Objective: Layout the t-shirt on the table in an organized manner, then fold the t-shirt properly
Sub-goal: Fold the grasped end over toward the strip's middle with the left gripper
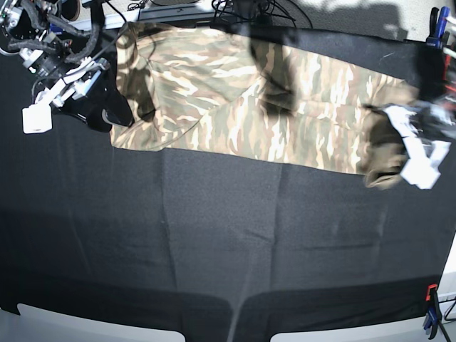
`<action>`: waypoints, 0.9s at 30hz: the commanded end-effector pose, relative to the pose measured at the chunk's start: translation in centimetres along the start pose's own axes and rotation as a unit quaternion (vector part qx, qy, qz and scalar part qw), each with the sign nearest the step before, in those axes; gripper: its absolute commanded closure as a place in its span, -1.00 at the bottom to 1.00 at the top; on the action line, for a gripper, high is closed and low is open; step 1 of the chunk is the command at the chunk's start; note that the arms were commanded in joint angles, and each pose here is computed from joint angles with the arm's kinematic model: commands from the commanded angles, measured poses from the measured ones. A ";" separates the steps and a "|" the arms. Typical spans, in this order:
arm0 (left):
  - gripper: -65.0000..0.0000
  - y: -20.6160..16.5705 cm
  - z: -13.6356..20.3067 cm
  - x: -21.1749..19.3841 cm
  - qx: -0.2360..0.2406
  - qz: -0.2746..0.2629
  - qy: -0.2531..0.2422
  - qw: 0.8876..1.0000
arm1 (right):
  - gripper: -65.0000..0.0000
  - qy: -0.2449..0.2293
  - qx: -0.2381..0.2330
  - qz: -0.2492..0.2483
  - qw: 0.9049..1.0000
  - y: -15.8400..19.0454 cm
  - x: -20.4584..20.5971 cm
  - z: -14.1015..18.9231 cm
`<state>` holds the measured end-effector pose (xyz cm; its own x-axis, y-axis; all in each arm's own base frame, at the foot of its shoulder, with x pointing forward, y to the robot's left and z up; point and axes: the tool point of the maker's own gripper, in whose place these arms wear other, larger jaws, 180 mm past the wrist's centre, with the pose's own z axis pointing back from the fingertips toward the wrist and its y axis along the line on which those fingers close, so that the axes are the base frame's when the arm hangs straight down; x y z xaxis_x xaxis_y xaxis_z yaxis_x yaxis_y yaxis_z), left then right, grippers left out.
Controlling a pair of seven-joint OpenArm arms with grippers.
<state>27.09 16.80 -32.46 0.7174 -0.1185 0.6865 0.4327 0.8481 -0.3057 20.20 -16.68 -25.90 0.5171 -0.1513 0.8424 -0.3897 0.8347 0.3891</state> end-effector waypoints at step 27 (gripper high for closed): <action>1.00 -9.7 -4.3 -2.2 -0.133 0.025 -0.011 0.991 | 0.05 -0.020 0.010 0.013 1.000 0.5 1.2 0.2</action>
<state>23.01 6.73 -35.01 0.7606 -0.0790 0.6444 0.5032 0.6989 -0.5083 20.21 -16.68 -25.89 0.5167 -0.1512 0.8427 -0.3902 0.8346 0.3889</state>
